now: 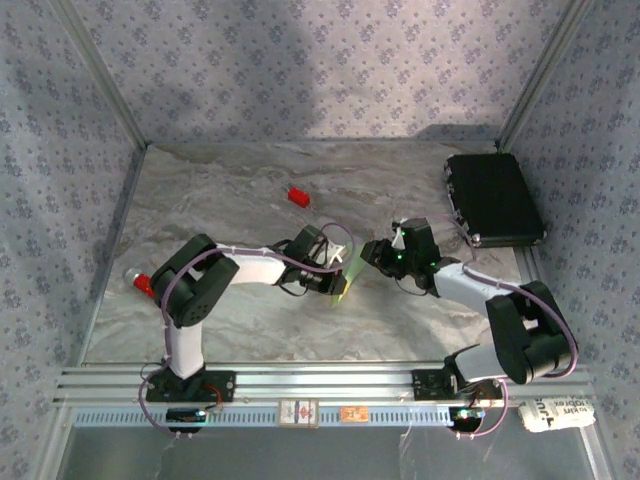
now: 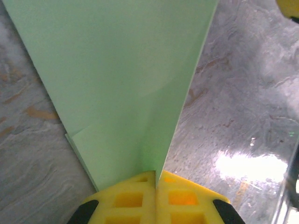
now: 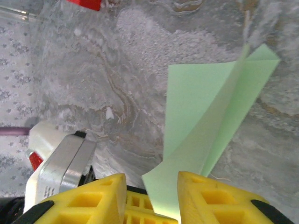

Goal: Fold a paper plane with a square sheet of paper (pick it up from the middle)
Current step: Fold the wing for the fifth time at the center of the table.

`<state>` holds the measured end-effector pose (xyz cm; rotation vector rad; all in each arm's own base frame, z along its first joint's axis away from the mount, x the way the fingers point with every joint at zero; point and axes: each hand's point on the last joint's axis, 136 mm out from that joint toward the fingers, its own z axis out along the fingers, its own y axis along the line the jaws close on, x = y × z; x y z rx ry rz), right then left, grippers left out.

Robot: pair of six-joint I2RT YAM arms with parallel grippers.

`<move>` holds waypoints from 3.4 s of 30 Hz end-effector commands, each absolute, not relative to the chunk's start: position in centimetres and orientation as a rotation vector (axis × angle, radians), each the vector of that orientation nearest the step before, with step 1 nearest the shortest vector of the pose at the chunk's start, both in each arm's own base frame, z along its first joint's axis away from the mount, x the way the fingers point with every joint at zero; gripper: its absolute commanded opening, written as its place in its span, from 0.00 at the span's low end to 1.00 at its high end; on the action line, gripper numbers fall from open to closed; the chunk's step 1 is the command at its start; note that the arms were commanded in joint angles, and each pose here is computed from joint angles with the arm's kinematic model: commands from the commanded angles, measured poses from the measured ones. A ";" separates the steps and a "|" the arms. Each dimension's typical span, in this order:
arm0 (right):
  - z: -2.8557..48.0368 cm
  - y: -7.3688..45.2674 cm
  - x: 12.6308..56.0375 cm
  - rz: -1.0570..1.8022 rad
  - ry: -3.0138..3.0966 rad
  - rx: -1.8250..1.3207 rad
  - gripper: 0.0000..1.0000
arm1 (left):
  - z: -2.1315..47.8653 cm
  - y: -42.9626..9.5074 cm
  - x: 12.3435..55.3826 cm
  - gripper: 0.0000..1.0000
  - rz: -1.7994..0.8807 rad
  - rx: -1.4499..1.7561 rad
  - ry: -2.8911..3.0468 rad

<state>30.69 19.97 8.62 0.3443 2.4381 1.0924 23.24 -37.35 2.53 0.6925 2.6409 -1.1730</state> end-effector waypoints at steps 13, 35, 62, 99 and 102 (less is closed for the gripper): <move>7.5 22.5 30.5 1.260 2.472 0.208 0.28 | 2.6 -38.6 23.4 0.00 -1.504 0.501 2.640; 6.7 22.5 31.3 1.288 2.464 0.245 0.13 | 1.6 -37.9 23.4 0.00 -1.585 0.265 2.680; 5.5 22.7 32.3 1.321 2.473 0.270 0.12 | 0.1 -37.2 23.3 0.00 -1.616 0.089 2.770; 4.0 22.6 32.6 1.332 2.499 0.281 0.12 | -2.1 -36.0 23.3 0.00 -1.598 -0.102 2.876; 3.8 22.7 32.6 1.332 2.503 0.280 0.12 | -2.4 -35.8 23.2 0.00 -1.589 -0.114 2.888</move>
